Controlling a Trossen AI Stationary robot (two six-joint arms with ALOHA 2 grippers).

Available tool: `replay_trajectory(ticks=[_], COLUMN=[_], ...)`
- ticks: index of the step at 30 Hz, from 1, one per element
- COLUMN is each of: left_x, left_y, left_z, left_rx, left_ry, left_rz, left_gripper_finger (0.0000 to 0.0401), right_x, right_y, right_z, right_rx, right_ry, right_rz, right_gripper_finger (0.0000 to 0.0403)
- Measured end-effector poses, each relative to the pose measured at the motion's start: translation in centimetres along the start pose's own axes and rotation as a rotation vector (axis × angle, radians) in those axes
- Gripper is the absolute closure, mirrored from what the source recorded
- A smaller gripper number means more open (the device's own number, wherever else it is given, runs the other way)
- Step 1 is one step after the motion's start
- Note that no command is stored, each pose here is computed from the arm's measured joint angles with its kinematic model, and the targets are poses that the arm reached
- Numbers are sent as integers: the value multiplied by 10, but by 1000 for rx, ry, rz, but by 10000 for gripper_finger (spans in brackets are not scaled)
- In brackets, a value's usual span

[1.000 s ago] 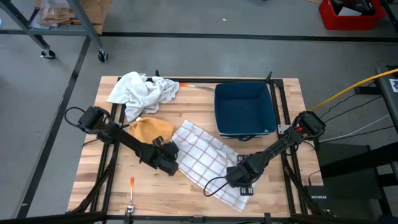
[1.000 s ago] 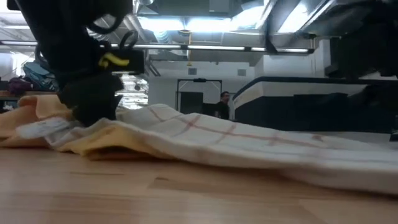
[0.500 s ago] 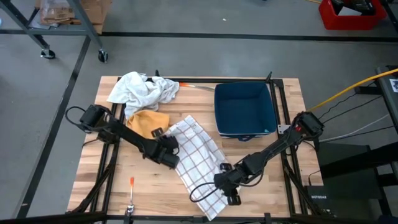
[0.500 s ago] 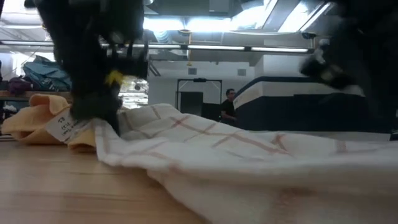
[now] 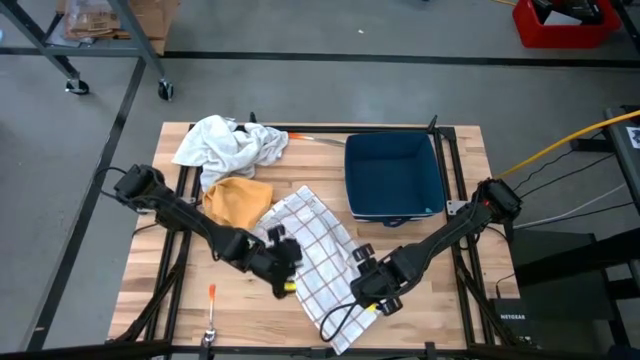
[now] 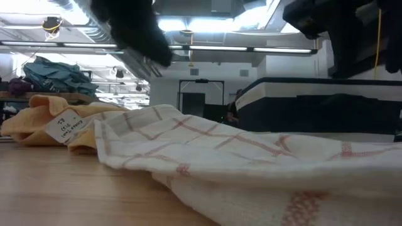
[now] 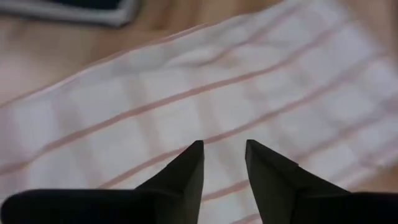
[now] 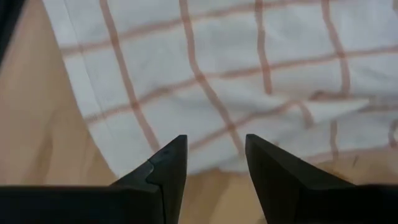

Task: Fold towel
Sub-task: Fold the white-and-brown checkered towel

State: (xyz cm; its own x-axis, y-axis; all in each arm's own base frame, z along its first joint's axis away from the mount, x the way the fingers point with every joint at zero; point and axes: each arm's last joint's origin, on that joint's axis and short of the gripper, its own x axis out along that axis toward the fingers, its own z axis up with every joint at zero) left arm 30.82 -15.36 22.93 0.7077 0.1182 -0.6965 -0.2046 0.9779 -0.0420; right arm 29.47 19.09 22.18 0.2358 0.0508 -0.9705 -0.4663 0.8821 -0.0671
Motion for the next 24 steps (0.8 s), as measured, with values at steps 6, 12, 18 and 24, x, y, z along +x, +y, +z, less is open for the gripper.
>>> replay_trajectory(ticks=[6, 12, 18, 24], left_x=[0, 16, 36, 50], left_y=[-25, -40, -54, -65], left_z=[-1, -12, -26, -38], left_rx=[105, 257, 384, 467], left_ry=[-87, -104, -118, -123], left_rz=[-132, -154, -176, -225], left_gripper_finger=[254, 223, 217, 217], right_x=[5, 15, 27, 33], right_y=[-1, -1, 1, 3], right_z=[-18, -24, -29, -34], right_rx=[-68, -158, -296, -344], right_ry=[154, 169, 152, 158], right_rz=[-8, -1, 55, 95], right_gripper_finger=[236, 236, 236, 236])
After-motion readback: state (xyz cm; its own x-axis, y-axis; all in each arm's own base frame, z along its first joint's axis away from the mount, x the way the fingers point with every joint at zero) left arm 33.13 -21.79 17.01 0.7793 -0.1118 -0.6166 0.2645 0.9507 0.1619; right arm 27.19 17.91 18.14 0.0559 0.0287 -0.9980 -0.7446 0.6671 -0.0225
